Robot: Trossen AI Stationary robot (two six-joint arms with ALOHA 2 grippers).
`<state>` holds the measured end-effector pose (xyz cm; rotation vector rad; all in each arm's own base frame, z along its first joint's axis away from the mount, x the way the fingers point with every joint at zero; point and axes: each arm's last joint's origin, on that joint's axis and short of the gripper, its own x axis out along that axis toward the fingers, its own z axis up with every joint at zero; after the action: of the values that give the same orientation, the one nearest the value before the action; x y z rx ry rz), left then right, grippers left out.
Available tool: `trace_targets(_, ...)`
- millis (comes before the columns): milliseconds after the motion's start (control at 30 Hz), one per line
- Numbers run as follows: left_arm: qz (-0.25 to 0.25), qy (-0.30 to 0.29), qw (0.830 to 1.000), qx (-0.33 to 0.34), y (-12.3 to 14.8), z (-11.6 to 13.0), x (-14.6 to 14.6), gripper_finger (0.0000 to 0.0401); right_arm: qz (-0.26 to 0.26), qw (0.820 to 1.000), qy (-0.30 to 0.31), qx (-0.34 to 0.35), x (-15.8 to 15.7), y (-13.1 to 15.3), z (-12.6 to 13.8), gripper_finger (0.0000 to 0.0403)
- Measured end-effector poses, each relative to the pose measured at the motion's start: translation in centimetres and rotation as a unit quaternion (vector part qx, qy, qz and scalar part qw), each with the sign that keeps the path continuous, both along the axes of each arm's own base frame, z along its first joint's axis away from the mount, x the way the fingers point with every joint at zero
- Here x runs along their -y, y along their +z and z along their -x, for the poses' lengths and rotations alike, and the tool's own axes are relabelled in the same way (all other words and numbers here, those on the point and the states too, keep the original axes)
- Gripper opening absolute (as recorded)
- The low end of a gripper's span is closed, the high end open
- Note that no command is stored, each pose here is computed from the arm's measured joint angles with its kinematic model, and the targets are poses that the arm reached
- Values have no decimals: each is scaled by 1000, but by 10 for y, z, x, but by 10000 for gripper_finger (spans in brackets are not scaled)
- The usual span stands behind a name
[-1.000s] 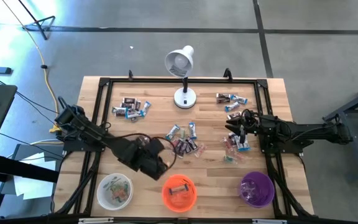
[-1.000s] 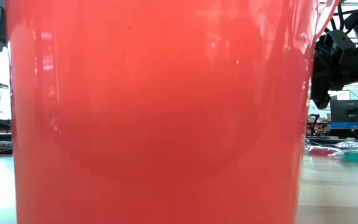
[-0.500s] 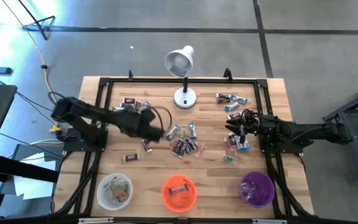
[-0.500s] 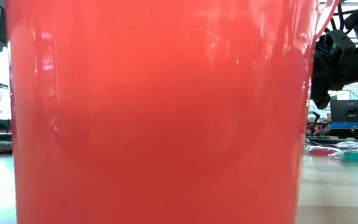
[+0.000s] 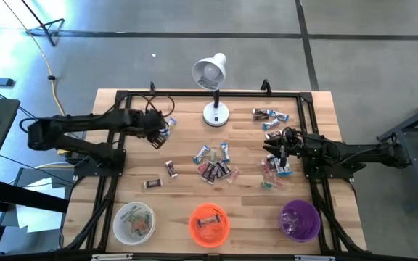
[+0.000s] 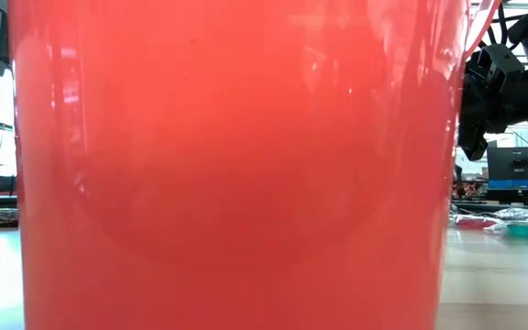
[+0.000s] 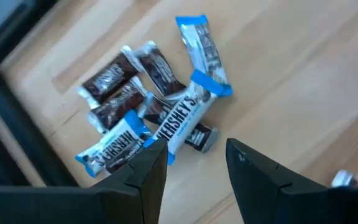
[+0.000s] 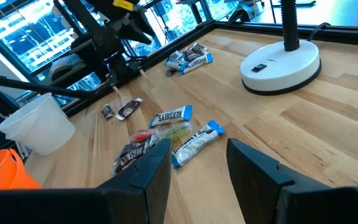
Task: Organize candy in baskets
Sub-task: Put the white chocolate bar into the orange bucket
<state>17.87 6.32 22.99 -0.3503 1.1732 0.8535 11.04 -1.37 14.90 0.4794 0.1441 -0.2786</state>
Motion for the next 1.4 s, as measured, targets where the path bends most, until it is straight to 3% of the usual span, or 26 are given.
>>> trace_targets(200,35,-79,994,-62,-27,1,-13,151,0,1000,0,0,0,0,0,152)
trace_targets(433,29,-115,990,-77,-39,-7,-36,151,0,1000,0,0,0,0,0,152)
trace_targets(1033,146,-81,983,-83,-84,-10,-74,151,0,1000,-1,0,0,0,0,152)
trace_targets(1233,150,-68,984,-70,-82,-9,-74,144,0,1000,-1,0,0,0,0,152)
trace_targets(1400,149,-51,985,-63,-75,-5,-72,112,0,1000,-1,0,0,0,0,152)
